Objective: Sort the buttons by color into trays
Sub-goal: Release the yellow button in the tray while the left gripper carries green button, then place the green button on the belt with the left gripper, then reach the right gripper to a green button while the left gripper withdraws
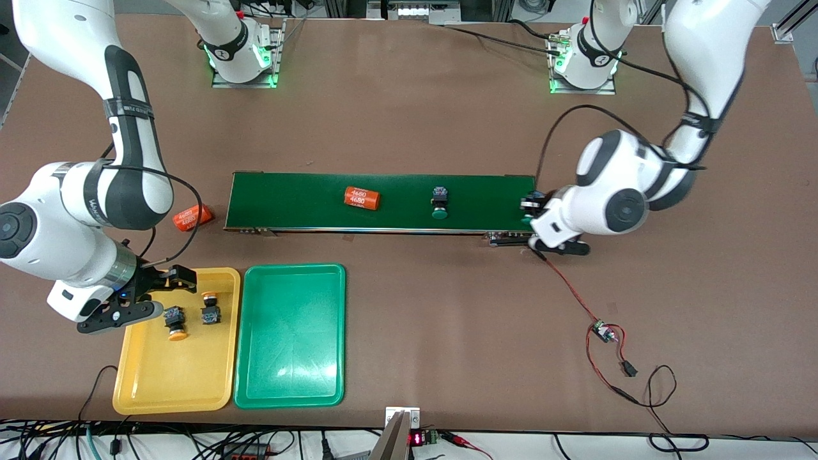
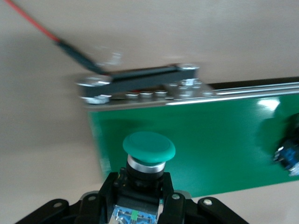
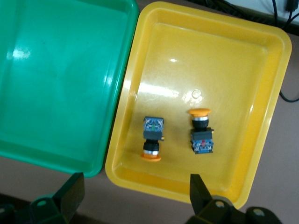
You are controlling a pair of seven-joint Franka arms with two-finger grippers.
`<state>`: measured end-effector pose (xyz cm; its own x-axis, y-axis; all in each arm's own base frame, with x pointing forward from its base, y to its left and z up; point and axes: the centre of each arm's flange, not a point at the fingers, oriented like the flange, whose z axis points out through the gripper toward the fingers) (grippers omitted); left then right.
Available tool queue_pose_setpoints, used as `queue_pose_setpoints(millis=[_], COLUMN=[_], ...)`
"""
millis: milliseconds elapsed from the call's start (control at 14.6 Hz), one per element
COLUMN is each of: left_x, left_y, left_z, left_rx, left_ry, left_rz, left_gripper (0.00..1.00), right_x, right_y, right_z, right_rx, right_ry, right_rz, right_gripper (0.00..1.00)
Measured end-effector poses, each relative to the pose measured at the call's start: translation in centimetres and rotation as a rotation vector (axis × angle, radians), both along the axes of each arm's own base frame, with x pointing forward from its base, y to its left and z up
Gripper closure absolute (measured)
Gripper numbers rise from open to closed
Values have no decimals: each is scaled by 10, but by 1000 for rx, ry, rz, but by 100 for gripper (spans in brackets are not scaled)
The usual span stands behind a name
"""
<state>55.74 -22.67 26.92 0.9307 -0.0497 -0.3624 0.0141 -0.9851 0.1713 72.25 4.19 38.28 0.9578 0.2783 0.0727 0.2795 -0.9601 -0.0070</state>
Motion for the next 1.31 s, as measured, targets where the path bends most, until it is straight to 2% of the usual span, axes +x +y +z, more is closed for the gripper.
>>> queue_pose_setpoints(millis=[275,481,550,687,825,962,1100,1306], left_x=[-25,-23,-19,-2,15,24,24,19], left_y=[-32,-29,-27,-20,-7,23,70,147], left_z=[-23,-22,-17,12,63,119,162,202], left_rx=[4,3,0,-7,2,48,98,123], left_ry=[-11,-15,-29,-93,-187,-267,-307,-331], left_rz=[31,39,47,71,99,136,111,-11], left_gripper=[58,33,26,3,0,0,0,0], right_x=[-26,-38,-39,-40,-42,-46,-57,-76], right_y=[-2,-3,-3,-4,0,24,70,141], right_z=[68,84,83,79,76,74,70,66], right_rx=[30,36,35,34,34,31,18,-4], right_ry=[46,87,100,110,121,148,193,221], right_rz=[-94,-128,-134,-141,-156,-204,-230,-235], right_gripper=[0,0,0,0,0,0,0,0])
